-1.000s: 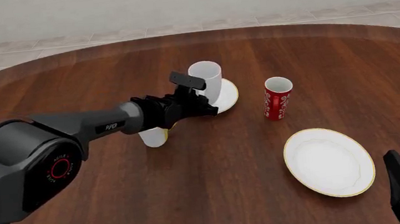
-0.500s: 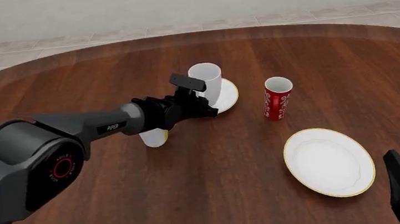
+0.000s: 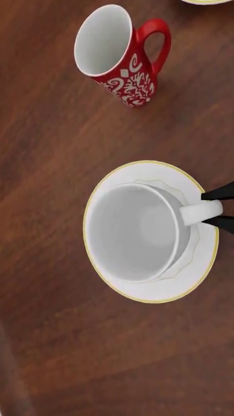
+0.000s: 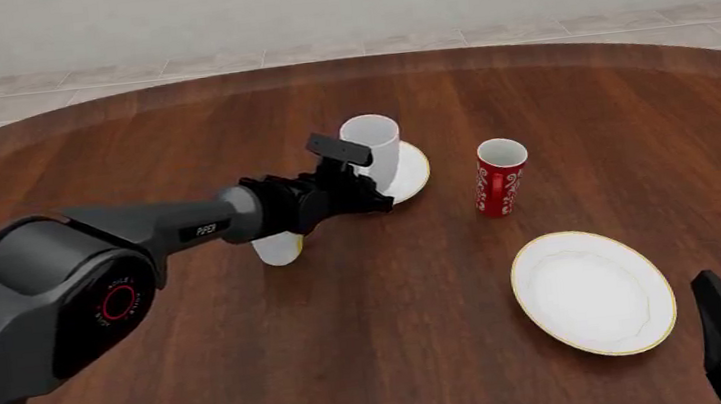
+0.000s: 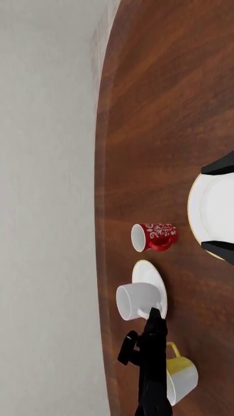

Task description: Put the white mug on the left plate.

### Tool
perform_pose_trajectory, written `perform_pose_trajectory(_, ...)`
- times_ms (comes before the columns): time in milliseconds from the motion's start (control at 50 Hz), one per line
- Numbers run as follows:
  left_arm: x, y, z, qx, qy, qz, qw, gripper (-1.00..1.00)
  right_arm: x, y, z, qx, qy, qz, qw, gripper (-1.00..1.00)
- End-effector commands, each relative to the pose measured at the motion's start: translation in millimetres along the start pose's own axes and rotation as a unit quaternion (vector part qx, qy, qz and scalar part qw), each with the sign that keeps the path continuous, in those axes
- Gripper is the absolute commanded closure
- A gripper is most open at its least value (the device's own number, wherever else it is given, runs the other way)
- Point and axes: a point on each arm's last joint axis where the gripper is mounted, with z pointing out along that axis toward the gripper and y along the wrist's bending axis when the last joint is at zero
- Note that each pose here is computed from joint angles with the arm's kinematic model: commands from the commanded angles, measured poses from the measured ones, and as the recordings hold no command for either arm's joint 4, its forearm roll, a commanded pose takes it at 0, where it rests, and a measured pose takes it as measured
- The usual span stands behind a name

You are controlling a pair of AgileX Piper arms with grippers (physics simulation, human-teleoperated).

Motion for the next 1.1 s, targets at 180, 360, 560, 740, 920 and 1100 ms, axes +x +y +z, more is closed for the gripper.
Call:
perform_pose_trajectory(180,-1.0,-0.4,3,0.0,-0.001,0.005,1.0,1.0,0,0,0,0.0,0.001,0.0,1.0,-1.0)
perform_pose_trajectory(360,2.5,3.3,6,-0.003,0.003,0.004,1.0,-1.0,0,0,0,0.001,0.001,0.001,1.0,-1.0)
perform_pose_trajectory(560,4.1,5.9,6,-0.005,0.005,0.004,1.0,-1.0,0,0,0,0.001,0.0,0.0,1.0,-1.0)
perform_pose_trajectory(740,2.5,4.4,1,-0.004,0.003,0.006,1.0,-1.0,0,0,0,0.0,0.0,-0.002,1.0,-1.0)
perform_pose_trajectory(920,-0.3,1.3,-5,-0.001,0.0,0.008,1.0,-1.0,0,0,0,0.0,-0.001,-0.004,1.0,-1.0)
perform_pose_trajectory(1100,-10.5,-2.9,-24,0.002,-0.011,0.007,0.9999,-1.0,0,0,-1,-0.001,-0.002,-0.006,1.0,-1.0)
